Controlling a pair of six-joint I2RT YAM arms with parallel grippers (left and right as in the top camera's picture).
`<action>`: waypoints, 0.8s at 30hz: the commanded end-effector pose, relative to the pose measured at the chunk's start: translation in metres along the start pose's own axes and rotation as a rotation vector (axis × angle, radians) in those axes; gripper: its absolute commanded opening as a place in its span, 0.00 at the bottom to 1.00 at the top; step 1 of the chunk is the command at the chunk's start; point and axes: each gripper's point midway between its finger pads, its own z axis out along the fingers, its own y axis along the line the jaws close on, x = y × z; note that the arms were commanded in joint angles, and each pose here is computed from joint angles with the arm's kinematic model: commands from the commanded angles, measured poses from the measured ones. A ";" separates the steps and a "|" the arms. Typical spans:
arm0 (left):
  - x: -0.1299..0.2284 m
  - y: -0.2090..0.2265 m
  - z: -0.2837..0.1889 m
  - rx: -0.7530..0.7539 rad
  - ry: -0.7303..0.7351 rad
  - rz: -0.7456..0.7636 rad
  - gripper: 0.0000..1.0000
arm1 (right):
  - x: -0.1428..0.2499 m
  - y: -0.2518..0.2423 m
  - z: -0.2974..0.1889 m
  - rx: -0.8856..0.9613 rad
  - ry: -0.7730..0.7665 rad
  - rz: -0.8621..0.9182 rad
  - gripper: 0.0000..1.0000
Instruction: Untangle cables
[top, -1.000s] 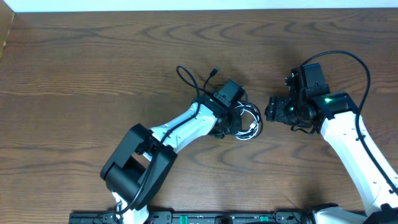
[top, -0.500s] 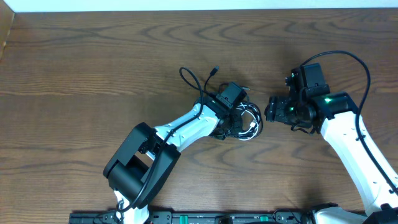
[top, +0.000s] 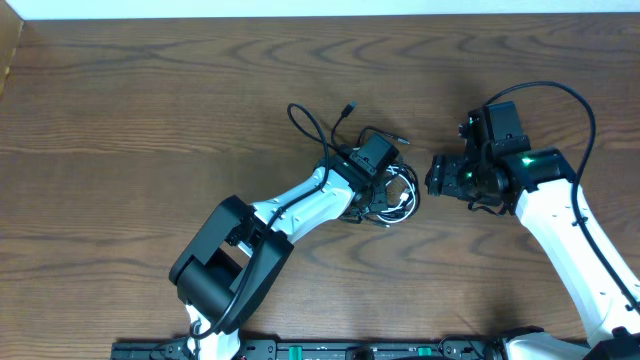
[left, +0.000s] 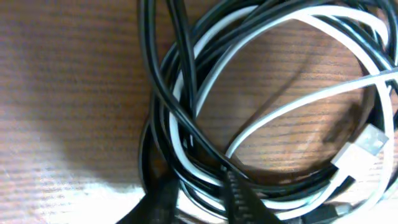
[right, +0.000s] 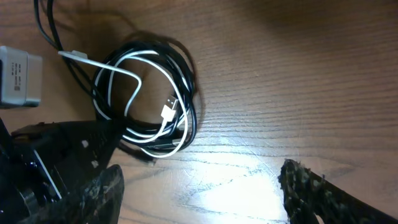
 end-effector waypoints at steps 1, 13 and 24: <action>0.004 0.027 0.020 -0.110 0.011 -0.010 0.08 | -0.004 -0.003 -0.004 0.011 -0.020 0.000 0.77; -0.023 -0.035 -0.103 0.208 -0.166 0.141 0.07 | -0.012 0.002 -0.004 -0.009 -0.053 -0.005 0.77; -0.025 -0.025 -0.170 0.292 -0.227 0.060 0.08 | -0.021 0.030 0.005 -0.134 -0.078 -0.115 0.69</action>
